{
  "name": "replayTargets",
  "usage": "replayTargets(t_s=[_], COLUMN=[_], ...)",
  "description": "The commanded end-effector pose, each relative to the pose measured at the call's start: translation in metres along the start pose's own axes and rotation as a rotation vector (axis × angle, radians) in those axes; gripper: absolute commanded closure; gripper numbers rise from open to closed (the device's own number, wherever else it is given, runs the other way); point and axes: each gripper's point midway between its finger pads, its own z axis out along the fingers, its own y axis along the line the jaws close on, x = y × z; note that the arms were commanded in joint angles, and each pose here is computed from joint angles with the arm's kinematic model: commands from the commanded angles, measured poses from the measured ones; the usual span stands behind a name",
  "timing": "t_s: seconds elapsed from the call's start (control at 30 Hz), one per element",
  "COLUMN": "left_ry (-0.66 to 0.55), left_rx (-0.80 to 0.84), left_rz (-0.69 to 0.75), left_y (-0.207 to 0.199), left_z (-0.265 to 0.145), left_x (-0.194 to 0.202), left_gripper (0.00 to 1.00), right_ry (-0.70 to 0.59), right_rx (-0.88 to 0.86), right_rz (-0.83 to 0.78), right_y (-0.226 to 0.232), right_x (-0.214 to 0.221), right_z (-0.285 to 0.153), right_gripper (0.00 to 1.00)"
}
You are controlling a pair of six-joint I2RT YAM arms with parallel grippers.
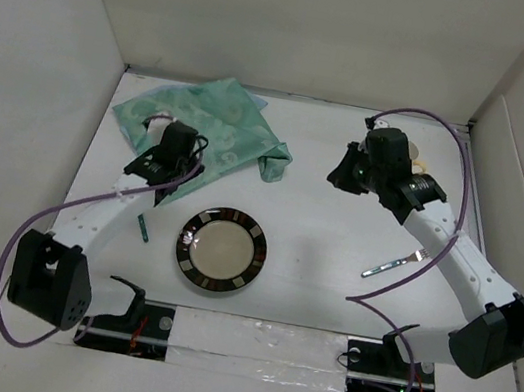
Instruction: Set the dinner table for one person
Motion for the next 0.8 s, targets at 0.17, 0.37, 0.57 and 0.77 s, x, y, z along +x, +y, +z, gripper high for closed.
replayTargets(t_s=[0.17, 0.37, 0.57, 0.77], left_ry=[0.020, -0.009, 0.109, 0.117], left_rx=[-0.362, -0.427, -0.480, -0.512], left_rz=[-0.367, -0.492, -0.483, -0.488], left_y=[0.123, 0.150, 0.153, 0.158], left_z=[-0.009, 0.011, 0.031, 0.043], left_x=[0.034, 0.023, 0.046, 0.052], left_gripper=[0.62, 0.44, 0.43, 0.54], right_ry=[-0.025, -0.002, -0.005, -0.009], right_rx=[-0.111, -0.125, -0.131, -0.128], right_rz=[-0.024, -0.034, -0.039, -0.035], right_y=[0.024, 0.026, 0.027, 0.026], right_x=[-0.001, 0.008, 0.012, 0.012], right_z=[-0.001, -0.003, -0.006, -0.006], right_gripper=[1.00, 1.00, 1.00, 1.00])
